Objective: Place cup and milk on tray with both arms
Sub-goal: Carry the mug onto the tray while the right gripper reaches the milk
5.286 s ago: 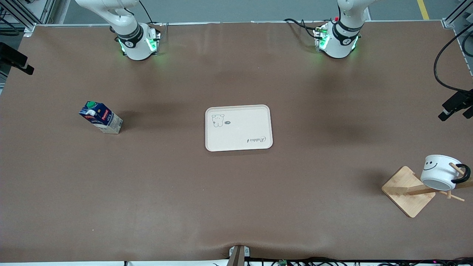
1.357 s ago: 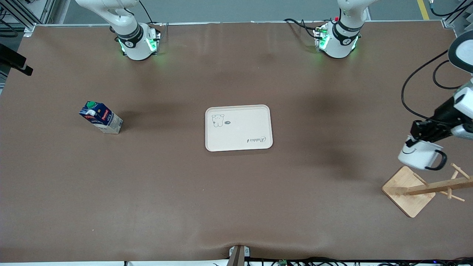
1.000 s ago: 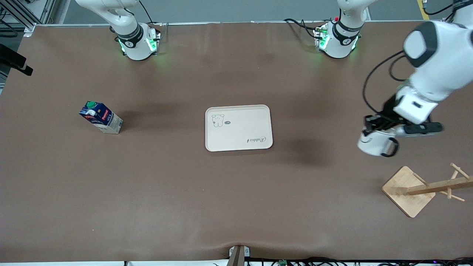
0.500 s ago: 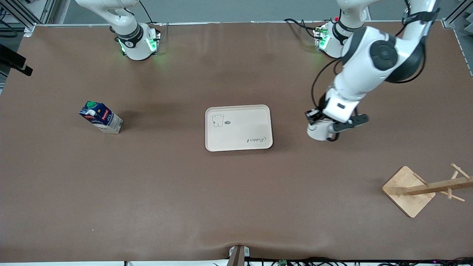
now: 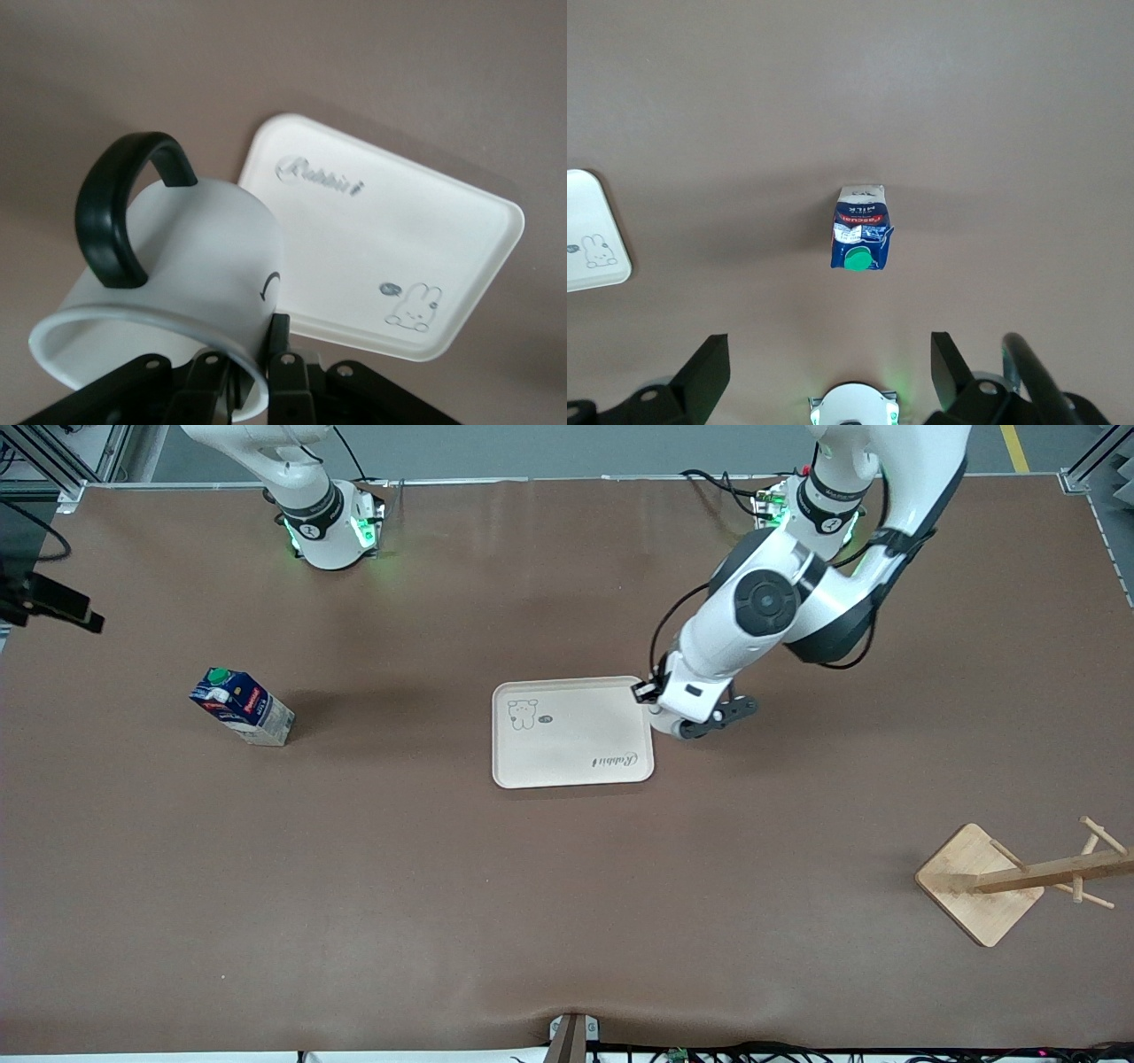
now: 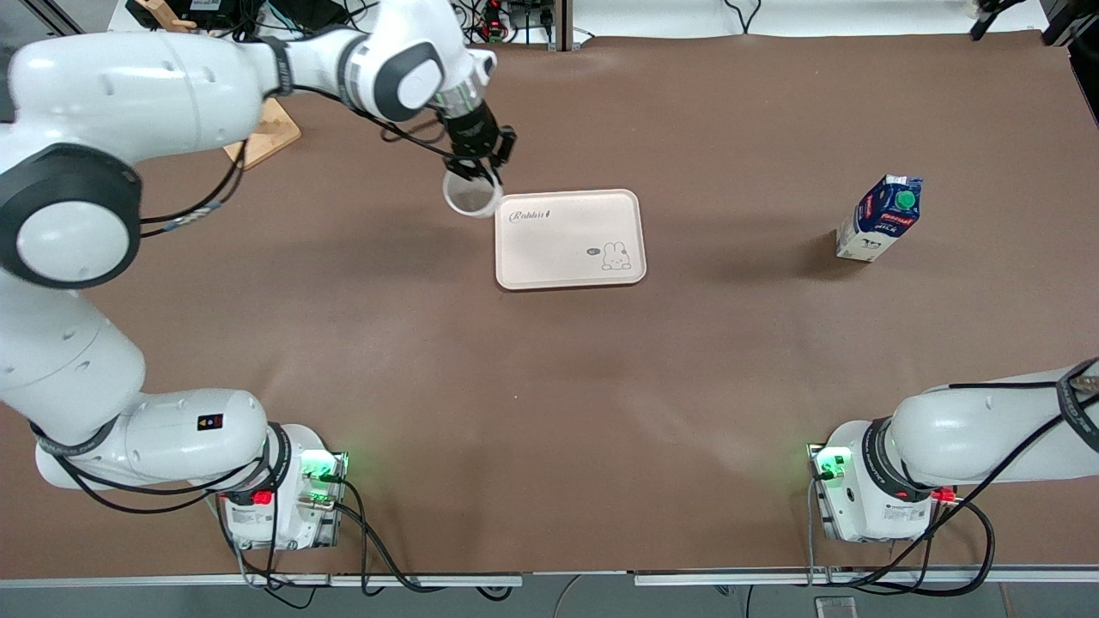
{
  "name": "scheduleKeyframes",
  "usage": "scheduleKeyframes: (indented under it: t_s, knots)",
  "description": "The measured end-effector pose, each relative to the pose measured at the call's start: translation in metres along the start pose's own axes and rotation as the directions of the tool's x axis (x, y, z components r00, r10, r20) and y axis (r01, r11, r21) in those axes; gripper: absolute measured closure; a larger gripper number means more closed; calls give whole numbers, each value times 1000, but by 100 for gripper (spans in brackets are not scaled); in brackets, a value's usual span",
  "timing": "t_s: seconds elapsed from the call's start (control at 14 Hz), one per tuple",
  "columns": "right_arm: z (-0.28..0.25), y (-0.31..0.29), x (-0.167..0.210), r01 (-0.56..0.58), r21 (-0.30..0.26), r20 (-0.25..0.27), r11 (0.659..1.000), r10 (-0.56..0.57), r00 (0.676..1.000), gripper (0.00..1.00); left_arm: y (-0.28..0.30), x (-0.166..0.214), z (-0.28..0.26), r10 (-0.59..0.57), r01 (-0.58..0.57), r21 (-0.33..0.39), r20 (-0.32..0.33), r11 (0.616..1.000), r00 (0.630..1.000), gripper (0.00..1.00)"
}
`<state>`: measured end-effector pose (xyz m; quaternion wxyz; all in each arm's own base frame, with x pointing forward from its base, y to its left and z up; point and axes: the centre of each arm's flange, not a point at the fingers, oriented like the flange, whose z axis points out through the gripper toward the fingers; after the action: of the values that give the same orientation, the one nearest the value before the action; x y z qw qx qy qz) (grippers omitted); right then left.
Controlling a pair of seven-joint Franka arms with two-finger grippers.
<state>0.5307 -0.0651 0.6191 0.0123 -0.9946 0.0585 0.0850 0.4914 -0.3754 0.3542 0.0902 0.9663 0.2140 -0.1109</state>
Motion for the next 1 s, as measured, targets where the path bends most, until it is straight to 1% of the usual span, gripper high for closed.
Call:
scheduleKeyframes:
  t_s: [0.14,0.36,0.5,0.57,0.71,0.86,0.93,1.0]
  knots:
    - [18,-3,16,3,-6,26,1000,-2,1000,0,17,-5,28,-59,59,10,58,998,997,91]
    - [22,-2,22,-1,-8,31,1000,1,1000,0,36,-3,73,-149,144,47,112,988,982,91]
    - [22,-1,31,-4,-8,16,1000,4,1000,0,43,-3,103,-176,167,78,129,983,976,91]
    - [30,-3,42,0,-10,14,1000,0,1000,0,43,-2,114,-183,172,93,130,981,975,91]
    - [56,-10,67,9,-17,48,1000,-8,999,0,42,0,128,-189,175,111,132,978,973,91]
    - [69,-11,81,8,-23,68,1000,-6,998,0,40,4,132,-196,181,116,133,977,972,91]
    - [71,-11,80,7,-23,86,1000,-5,996,0,39,7,132,-200,185,117,130,976,971,85]
    - [73,-11,75,4,-22,127,1000,-1,992,0,38,10,132,-204,190,117,127,975,971,76]
